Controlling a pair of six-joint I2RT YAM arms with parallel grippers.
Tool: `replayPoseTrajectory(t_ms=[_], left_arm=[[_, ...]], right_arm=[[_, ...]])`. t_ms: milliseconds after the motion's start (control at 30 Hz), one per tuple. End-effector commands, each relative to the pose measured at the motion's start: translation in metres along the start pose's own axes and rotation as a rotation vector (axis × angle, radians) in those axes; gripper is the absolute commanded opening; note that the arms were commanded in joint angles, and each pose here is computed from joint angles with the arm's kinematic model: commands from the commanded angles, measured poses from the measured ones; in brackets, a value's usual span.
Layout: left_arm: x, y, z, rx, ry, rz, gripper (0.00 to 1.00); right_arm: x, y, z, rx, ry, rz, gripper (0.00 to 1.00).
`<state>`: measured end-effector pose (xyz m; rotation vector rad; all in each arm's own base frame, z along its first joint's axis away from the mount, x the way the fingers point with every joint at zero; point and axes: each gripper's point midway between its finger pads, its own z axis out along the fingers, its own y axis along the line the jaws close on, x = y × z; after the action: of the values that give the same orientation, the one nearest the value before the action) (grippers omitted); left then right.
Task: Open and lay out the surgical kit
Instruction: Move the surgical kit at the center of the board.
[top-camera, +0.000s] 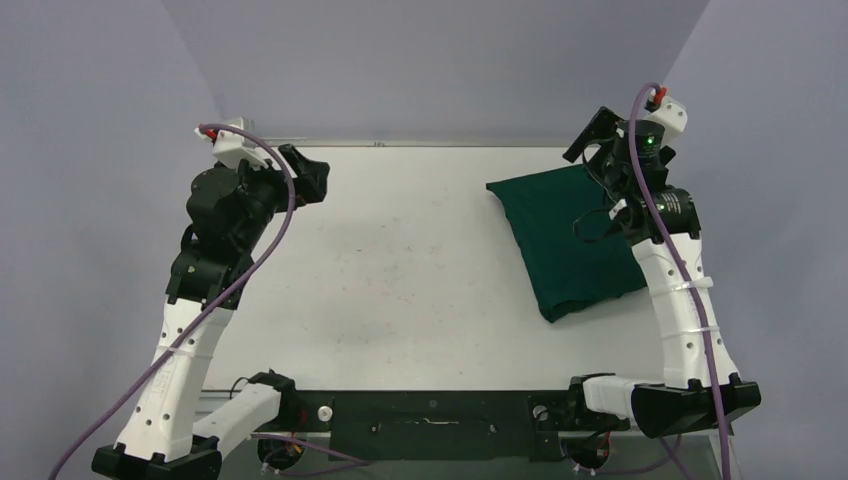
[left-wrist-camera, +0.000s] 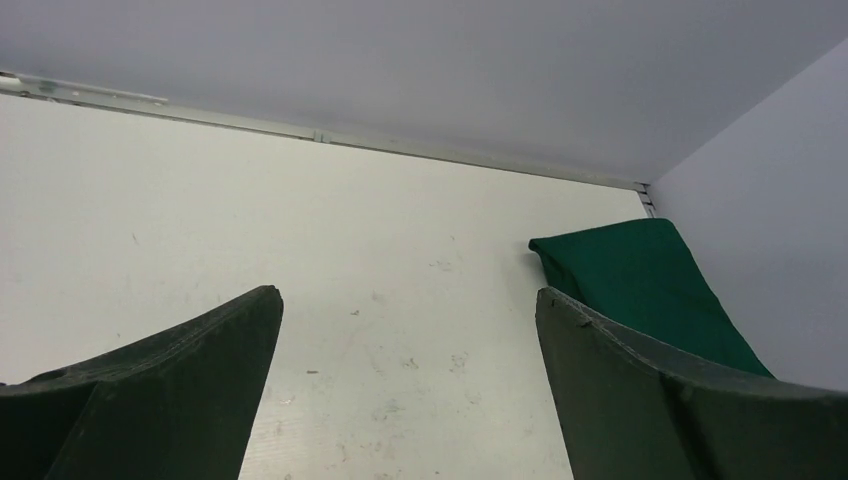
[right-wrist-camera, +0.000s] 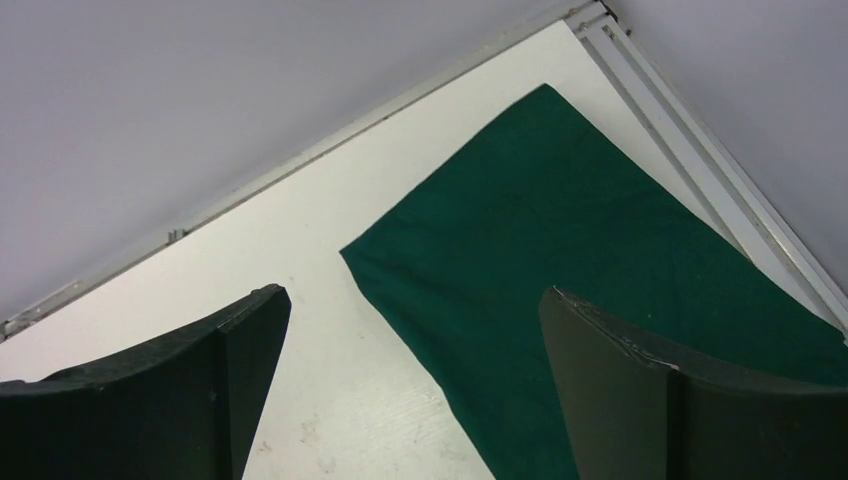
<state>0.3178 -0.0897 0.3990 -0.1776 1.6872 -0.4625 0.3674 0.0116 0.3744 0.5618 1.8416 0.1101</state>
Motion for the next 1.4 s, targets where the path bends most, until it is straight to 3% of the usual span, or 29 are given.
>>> replayPoseTrajectory(t_ms=[0, 300, 400, 467, 767, 900, 1167, 1367], left_arm=[[-0.024, -0.021, -0.004, 0.084, -0.081, -0.055, 0.96], [0.008, 0.005, 0.006, -0.026, -0.055, -0.180, 0.96], [0.019, -0.009, 0.006, 0.110, -0.032, -0.108, 0.96], [0.025, -0.013, 0.012, 0.146, -0.019, -0.101, 0.96], [0.077, -0.055, 0.095, 0.379, 0.338, -0.182, 0.96], [0.090, -0.075, 0.129, 0.436, 0.371, -0.220, 0.96], [0.114, -0.100, 0.187, 0.509, 0.406, -0.284, 0.99], [0.139, -0.093, 0.190, 0.488, 0.489, -0.280, 0.99]], right_arm=[[0.001, -0.018, -0.002, 0.086, -0.015, 0.027, 0.93], [0.021, -0.037, 0.009, 0.152, 0.060, 0.054, 0.96], [0.029, -0.044, 0.013, 0.180, 0.109, 0.052, 1.00], [0.034, -0.052, 0.016, 0.214, 0.144, 0.052, 0.90], [0.082, -0.138, 0.024, 0.484, 0.344, 0.112, 0.90], [0.087, -0.177, 0.008, 0.616, 0.339, 0.171, 0.90], [0.145, -0.190, 0.001, 0.602, 0.490, 0.280, 0.90], [0.188, -0.203, 0.000, 0.630, 0.592, 0.413, 0.90]])
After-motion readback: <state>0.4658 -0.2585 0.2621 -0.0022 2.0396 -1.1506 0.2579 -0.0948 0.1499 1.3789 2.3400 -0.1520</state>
